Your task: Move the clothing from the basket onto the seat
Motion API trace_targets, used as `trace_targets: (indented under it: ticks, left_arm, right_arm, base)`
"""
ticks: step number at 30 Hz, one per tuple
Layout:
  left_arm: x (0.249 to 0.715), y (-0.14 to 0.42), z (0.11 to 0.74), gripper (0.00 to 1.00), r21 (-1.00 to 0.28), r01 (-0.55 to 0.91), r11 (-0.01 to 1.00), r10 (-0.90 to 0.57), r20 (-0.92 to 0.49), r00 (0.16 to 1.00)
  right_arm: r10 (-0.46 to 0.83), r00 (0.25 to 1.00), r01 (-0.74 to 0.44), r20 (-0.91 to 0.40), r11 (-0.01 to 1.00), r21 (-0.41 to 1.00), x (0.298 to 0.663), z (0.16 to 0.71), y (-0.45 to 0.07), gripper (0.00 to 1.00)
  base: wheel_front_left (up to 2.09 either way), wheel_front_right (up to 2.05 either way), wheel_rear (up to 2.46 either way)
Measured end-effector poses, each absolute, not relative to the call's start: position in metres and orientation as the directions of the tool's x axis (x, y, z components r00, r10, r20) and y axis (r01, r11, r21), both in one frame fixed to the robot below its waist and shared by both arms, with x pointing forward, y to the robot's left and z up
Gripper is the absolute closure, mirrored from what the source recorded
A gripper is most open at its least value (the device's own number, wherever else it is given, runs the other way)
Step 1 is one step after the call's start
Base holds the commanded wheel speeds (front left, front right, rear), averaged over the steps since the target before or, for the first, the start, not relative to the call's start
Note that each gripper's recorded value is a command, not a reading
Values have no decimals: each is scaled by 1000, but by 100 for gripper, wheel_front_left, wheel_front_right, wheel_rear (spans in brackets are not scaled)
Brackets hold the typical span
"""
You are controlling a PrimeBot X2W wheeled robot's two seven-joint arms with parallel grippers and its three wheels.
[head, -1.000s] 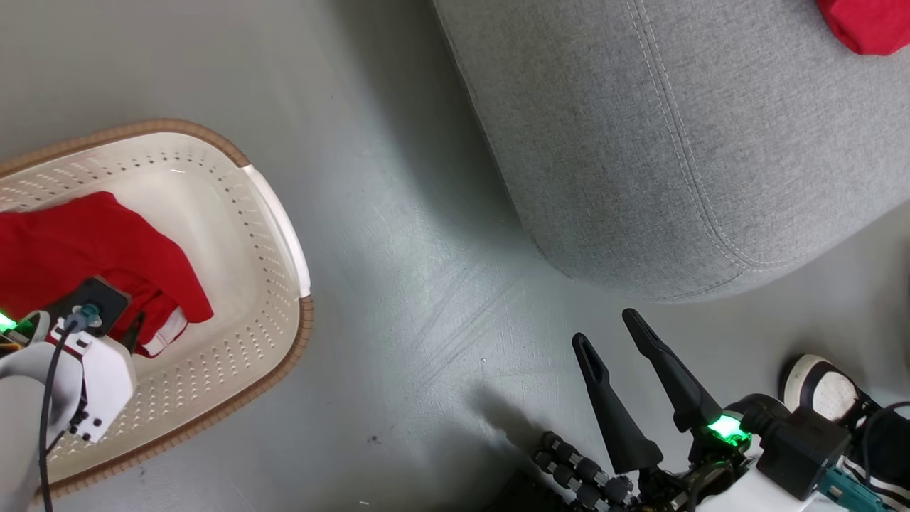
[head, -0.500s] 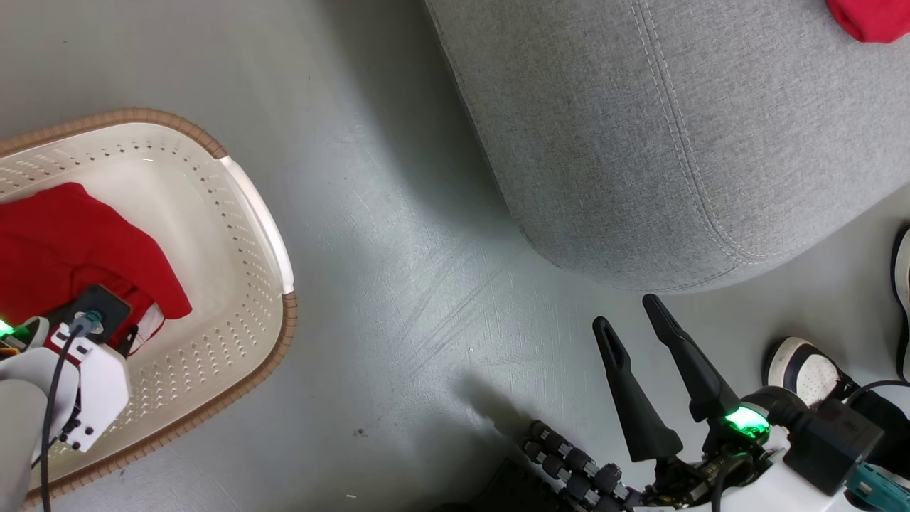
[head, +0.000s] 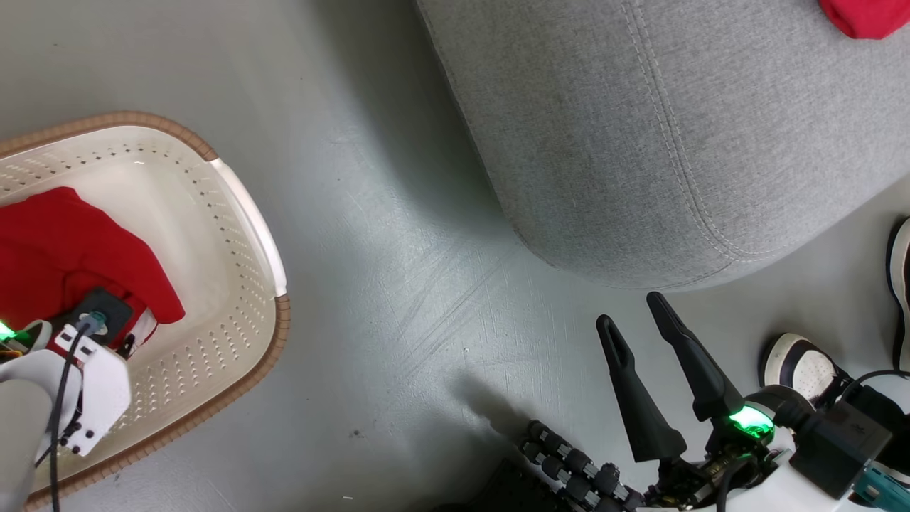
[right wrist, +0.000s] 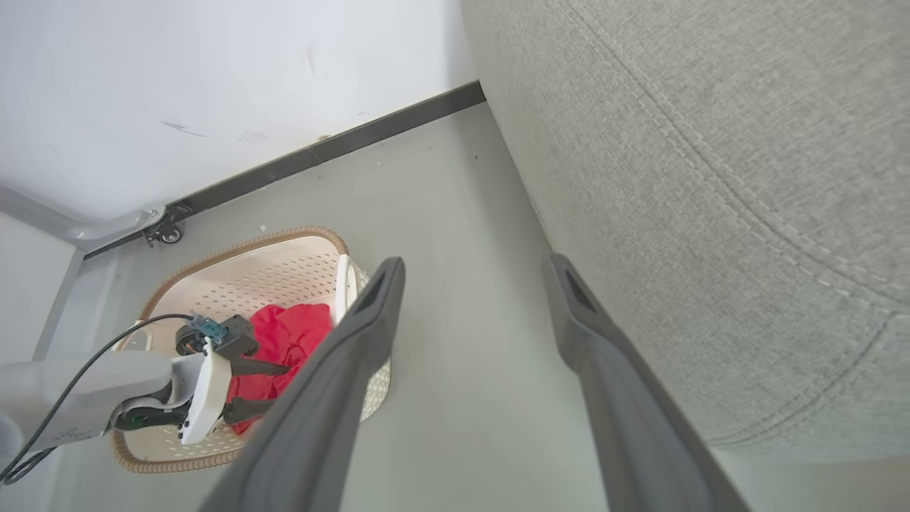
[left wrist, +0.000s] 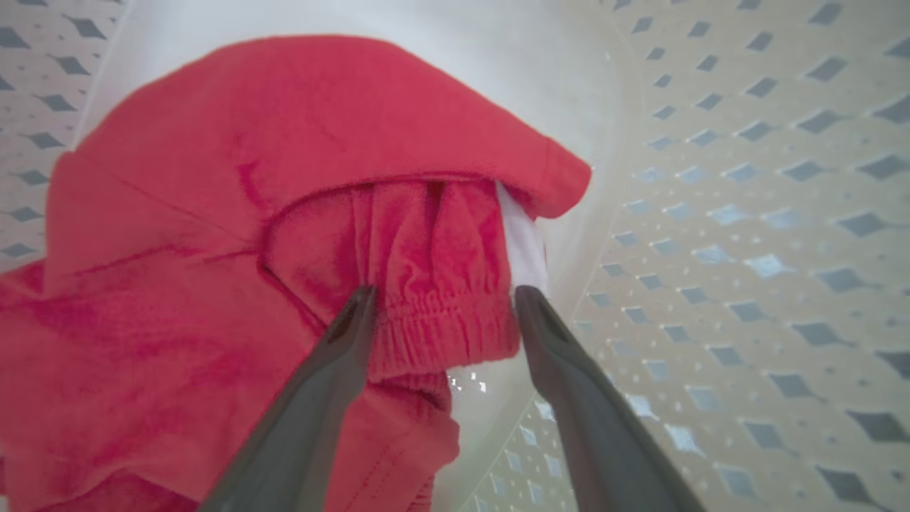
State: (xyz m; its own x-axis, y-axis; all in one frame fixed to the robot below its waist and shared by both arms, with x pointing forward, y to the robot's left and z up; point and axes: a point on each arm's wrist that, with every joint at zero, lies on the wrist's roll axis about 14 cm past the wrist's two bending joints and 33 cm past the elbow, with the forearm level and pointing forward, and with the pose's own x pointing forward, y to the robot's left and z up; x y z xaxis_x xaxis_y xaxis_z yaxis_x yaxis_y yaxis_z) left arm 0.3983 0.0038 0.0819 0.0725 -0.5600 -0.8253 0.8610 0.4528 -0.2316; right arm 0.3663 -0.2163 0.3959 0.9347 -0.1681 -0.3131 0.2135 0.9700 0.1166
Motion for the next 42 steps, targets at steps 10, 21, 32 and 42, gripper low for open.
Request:
trace_targets:
  ticks: [10, 21, 32, 42]
  left_arm:
    - [403, -8, 86, 100, -258, 845, 468, -583, -809, 76]
    - [414, 3, 83, 100, -248, 831, 498, -570, -815, 99]
    - [427, 0, 92, 100, -230, 832, 505, -585, -800, 134]
    - [443, 2, 110, 100, -227, 798, 558, -607, -768, 206]
  right_arm:
    - [-166, 936, 211, -309, 971, 115, 368, 397, -216, 0]
    - [-158, 942, 201, -298, 972, 120, 372, 398, -215, 0]
    - [-136, 972, 158, -193, 982, 105, 397, 419, -220, 0]
    - [-126, 990, 131, -69, 989, 69, 419, 449, -230, 0]
  base:
    - [13, 13, 13]
    - [0, 0, 0]
    - [0, 0, 0]
    - [0, 0, 0]
